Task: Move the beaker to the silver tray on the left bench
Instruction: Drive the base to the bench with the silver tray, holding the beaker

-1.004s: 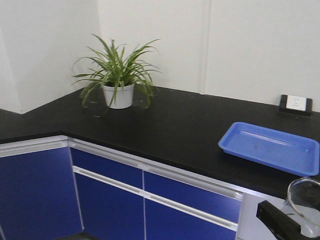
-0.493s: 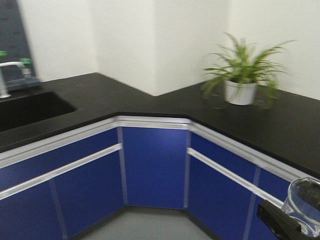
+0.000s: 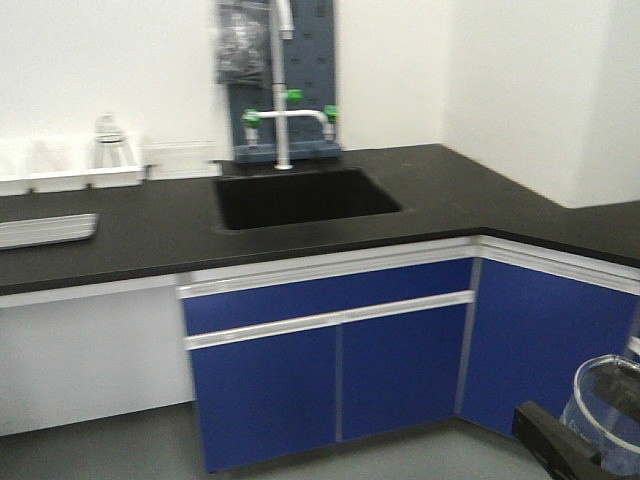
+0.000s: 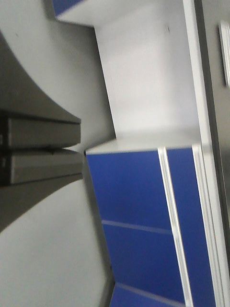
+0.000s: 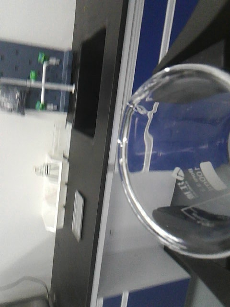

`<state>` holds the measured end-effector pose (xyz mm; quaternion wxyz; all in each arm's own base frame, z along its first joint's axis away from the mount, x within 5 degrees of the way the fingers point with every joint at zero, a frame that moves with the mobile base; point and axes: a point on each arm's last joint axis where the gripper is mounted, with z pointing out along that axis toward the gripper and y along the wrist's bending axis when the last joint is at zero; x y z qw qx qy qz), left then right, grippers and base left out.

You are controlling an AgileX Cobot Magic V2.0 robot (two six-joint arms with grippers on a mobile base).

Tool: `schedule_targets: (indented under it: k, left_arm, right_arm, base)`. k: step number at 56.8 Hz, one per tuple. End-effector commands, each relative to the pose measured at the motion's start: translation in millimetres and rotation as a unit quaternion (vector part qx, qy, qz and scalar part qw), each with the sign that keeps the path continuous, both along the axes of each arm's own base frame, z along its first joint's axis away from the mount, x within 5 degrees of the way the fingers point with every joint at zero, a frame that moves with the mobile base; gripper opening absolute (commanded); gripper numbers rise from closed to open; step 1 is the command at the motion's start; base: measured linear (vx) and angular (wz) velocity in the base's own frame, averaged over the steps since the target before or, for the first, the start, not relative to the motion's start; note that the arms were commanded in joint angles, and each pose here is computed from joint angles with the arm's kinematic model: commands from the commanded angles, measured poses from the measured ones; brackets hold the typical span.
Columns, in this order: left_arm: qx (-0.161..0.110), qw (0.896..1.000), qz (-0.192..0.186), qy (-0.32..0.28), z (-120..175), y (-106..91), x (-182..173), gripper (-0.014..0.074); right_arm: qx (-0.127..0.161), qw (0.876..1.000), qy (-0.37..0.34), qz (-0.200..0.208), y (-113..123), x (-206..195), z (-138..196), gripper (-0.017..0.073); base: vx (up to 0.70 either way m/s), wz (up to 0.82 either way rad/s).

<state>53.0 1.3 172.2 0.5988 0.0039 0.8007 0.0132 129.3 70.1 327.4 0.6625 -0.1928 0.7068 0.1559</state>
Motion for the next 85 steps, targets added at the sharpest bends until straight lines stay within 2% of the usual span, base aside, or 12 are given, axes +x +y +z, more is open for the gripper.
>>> schedule_targets:
  k: [1, 58, 85]
  left_arm:
    - [-0.001, 0.999, -0.004, -0.033, -1.7, -0.6, 1.4, 0.0001]
    - [-0.001, 0.999, -0.004, -0.033, -1.7, -0.6, 1.4, 0.0001]
    - [-0.001, 0.999, -0.004, -0.033, -1.7, -0.6, 1.4, 0.0001]
  right_arm:
    - [-0.01, 0.999, -0.029, -0.015, -3.2, 0.4, 12.1, -0.0006]
    - [-0.01, 0.999, -0.029, -0.015, -3.2, 0.4, 12.1, -0.0006]
    - [-0.01, 0.999, -0.029, -0.015, -3.2, 0.4, 12.1, -0.0006]
  base:
    - [0.04, 0.69]
    - [0.17, 0.53]
    - [0.36, 0.15]
